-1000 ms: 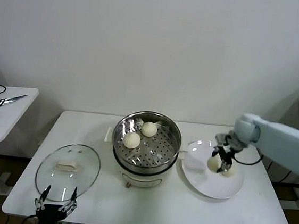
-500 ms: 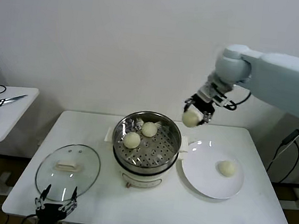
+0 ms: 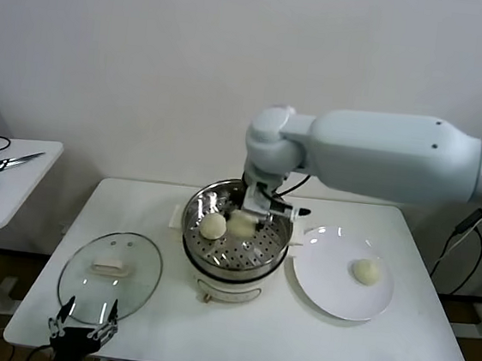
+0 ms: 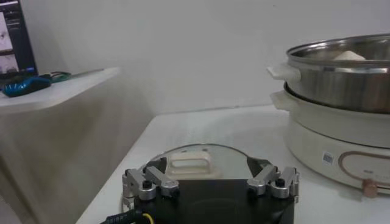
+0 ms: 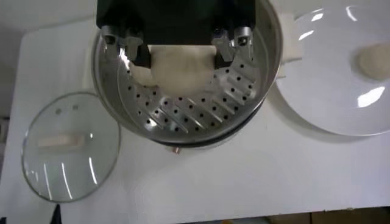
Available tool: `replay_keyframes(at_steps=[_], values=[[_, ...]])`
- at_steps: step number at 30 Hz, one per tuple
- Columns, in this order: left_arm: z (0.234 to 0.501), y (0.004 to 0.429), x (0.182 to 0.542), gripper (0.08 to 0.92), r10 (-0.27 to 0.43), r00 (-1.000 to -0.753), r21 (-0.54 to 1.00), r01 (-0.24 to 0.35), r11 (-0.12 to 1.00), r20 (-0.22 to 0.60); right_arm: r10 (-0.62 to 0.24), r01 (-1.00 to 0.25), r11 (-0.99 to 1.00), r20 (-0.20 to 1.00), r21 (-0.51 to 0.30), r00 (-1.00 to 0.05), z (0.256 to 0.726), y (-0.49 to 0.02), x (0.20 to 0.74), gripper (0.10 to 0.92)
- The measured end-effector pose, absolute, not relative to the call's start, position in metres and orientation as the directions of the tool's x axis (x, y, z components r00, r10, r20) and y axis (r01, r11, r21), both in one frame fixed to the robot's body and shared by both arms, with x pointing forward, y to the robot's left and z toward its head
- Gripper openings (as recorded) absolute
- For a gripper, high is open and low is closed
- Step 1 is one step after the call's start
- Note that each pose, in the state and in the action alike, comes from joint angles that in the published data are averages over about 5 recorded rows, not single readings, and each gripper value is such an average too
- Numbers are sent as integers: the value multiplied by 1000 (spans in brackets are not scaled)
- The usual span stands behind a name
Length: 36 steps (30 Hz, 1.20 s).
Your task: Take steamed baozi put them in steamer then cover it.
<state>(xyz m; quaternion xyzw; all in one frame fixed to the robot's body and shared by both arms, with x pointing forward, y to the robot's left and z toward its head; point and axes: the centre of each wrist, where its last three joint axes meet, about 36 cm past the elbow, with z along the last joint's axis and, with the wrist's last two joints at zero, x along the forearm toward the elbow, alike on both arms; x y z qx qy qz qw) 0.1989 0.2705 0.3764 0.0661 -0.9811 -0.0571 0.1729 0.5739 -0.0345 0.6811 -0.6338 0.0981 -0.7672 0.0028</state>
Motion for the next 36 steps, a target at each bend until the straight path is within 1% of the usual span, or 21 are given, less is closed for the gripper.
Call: replay_keyframes(at_steps=[8, 15, 18, 20, 23, 29, 32, 36], values=[[376, 269, 199, 823, -151, -931, 133, -112, 985, 334, -126, -105, -984, 981, -142, -148, 627, -29, 573, 679], [376, 270, 199, 823, -154, -930, 134, -115, 984, 333, -136, -106, -983, 982, -150, -130, 599, -25, 577, 676], [376, 270, 199, 823, -155, -930, 134, -116, 984, 333, -139, -110, -982, 982, -153, -127, 594, -25, 580, 714], [376, 270, 199, 823, -155, -930, 133, -116, 984, 333, -138, -114, -982, 983, -152, -125, 592, -26, 582, 764], [376, 269, 199, 823, -154, -930, 132, -115, 985, 333, -137, -121, -981, 983, -152, -123, 592, -29, 586, 811], [377, 268, 199, 823, -151, -932, 132, -113, 985, 330, -134, -178, -972, 983, -156, -130, 612, -41, 600, 822], [378, 267, 200, 823, -149, -933, 131, -112, 985, 328, -131, -246, -956, 983, -161, -132, 632, -56, 613, 823], [378, 267, 200, 823, -144, -934, 128, -107, 986, 326, -134, -386, -906, 983, -173, -128, 666, -89, 638, 823]])
